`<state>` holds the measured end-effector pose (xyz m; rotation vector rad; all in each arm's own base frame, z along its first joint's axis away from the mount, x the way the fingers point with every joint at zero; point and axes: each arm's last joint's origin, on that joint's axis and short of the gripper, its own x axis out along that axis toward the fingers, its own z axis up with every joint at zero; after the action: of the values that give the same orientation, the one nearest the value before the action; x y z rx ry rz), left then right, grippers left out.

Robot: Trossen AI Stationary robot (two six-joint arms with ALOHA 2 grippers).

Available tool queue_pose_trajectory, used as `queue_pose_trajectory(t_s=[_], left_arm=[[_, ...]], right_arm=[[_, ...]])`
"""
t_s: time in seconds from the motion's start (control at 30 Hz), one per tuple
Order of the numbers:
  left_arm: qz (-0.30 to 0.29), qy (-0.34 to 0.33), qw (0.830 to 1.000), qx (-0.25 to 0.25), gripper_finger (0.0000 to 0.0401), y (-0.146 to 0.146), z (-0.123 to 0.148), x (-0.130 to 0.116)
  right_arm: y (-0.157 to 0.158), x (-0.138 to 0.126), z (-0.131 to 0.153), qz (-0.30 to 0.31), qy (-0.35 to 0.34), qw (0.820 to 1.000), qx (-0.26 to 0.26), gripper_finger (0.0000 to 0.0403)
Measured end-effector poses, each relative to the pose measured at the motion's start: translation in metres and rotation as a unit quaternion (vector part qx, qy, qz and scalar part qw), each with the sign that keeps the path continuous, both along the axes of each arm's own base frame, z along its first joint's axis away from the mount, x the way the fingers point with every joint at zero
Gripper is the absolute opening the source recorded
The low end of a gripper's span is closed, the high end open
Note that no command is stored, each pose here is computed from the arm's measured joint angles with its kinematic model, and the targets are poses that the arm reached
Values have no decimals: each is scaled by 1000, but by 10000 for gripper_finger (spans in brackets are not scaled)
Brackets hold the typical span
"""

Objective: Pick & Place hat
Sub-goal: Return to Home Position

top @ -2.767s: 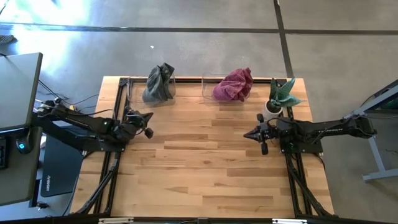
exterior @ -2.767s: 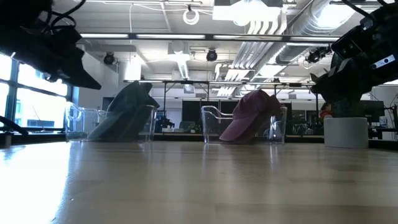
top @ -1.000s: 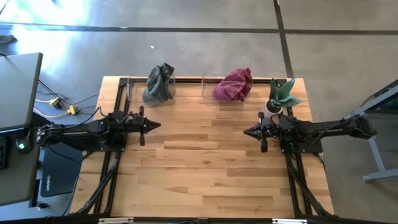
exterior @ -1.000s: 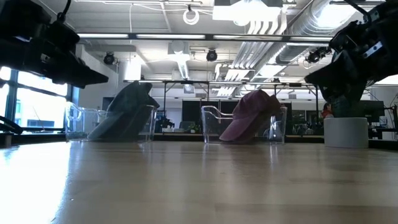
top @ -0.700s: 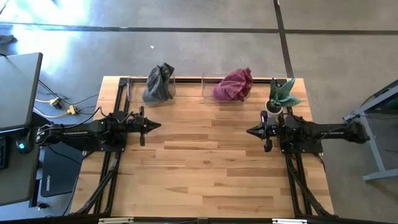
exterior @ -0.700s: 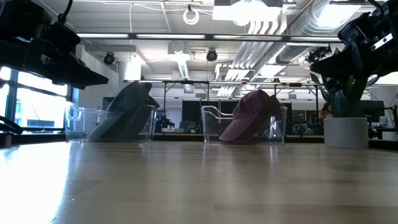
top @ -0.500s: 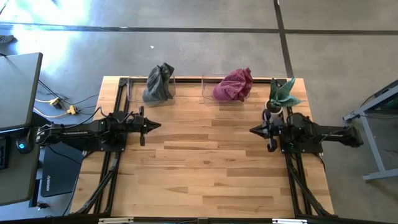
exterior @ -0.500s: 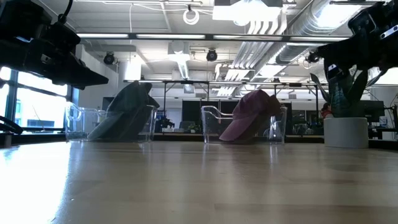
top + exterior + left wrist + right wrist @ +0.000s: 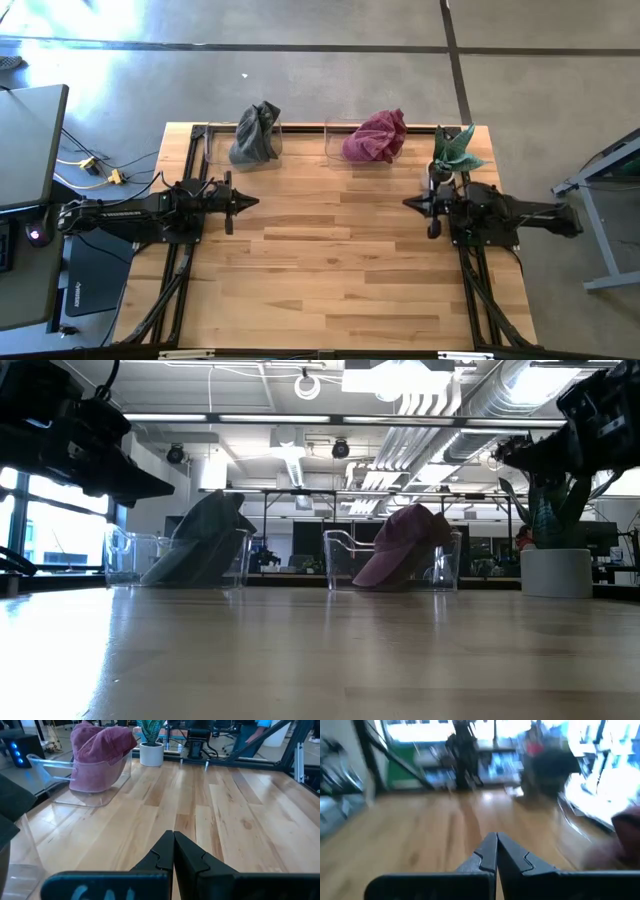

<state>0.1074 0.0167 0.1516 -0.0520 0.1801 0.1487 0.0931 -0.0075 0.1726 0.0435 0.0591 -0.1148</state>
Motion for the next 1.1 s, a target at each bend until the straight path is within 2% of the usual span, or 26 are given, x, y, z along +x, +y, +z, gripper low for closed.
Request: queue_pose_trajectory(t_s=[0.1, 0.33, 0.73, 0.93, 1.1], left_arm=[[1, 0, 1000, -3, 1, 0, 0, 0], [1, 0, 1000, -3, 1, 0, 0, 0], [2, 0, 1000, -3, 1, 0, 0, 0], [2, 0, 1000, -3, 1, 0, 0, 0], [2, 0, 1000, -3, 1, 0, 0, 0]], right_arm=[[0, -4, 2, -7, 34, 999, 2, 0], [1, 5, -6, 29, -36, 999, 7, 0], [3, 5, -5, 48, -37, 998, -10, 0], [2, 5, -5, 39, -39, 998, 23, 0], [2, 5, -5, 39, -39, 998, 24, 5]])
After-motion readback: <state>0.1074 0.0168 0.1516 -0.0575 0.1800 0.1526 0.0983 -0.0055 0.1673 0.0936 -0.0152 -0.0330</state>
